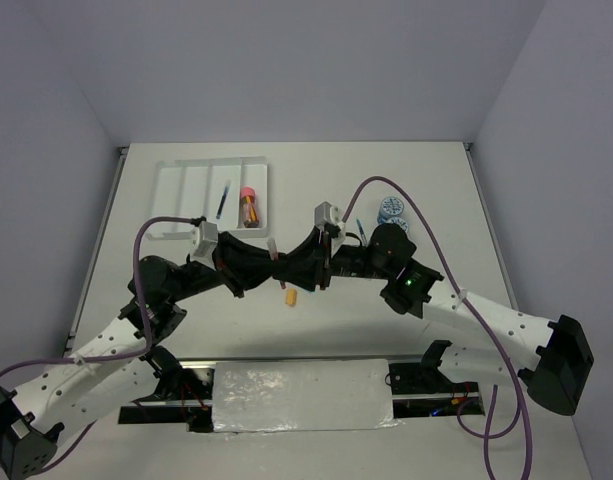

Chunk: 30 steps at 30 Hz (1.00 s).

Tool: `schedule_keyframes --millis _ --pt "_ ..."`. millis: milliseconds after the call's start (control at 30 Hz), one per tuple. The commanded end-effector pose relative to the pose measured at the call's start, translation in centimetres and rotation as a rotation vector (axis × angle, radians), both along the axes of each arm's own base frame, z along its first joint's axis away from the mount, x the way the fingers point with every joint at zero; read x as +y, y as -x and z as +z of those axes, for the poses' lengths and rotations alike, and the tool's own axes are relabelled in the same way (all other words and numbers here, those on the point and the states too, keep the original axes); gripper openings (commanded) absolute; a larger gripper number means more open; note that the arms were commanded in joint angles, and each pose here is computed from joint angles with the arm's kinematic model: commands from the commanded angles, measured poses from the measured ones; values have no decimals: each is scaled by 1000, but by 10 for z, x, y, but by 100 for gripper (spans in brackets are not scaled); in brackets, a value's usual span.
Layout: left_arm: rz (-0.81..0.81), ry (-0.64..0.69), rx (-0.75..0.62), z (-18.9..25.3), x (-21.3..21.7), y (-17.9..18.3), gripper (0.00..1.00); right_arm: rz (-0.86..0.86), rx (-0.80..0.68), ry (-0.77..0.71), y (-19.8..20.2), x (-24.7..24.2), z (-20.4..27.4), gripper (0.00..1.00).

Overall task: Sort the stationery into containers
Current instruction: Close the pen cap on the pen.

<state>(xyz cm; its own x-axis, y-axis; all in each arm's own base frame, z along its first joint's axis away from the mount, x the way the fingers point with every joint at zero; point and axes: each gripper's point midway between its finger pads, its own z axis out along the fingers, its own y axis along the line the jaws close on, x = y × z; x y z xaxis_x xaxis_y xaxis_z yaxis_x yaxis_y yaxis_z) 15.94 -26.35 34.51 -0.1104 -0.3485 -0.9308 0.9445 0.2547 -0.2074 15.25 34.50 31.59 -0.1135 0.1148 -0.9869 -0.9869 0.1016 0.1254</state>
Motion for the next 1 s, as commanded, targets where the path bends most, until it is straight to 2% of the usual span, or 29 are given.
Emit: schedule_keyframes --millis 0,100,200,300,333,367,400,467,500,533,633,800,967 --pt "-225 53 -196 38 -3 49 0 54 -39 -49 7 3 11 37" --pt "-280 68 -222 43 -3 59 0 82 -38 -65 13 4 16 37" --pt "-289 68 -225 42 -4 60 0 106 -41 -80 17 3 22 31" --pt "-296 66 -224 41 -5 60 0 119 -44 -100 21 1 28 19" --pt "-292 67 -224 41 -5 59 0 123 -50 -108 22 1 31 9" --pt "-288 62 -215 39 -6 57 0 128 -48 -110 23 1 31 4" --pt "-270 60 -215 40 -6 54 7 130 -46 -110 23 1 30 1" --pt "-199 52 -163 38 -6 39 24 120 -42 -105 22 1 28 0" --pt "-155 50 -166 42 -5 32 49 86 -36 -99 15 1 24 0" --pt "-88 55 -143 44 -2 21 59 65 -34 -82 11 1 19 0" --pt "9 -2 -88 37 -1 0 99 -9 -16 -59 -2 0 10 0" --pt "82 -34 -30 33 0 -17 99 -109 7 -29 -20 -3 4 0" --pt "208 20 6 46 14 -33 99 -153 10 -1 -28 -5 -1 0"
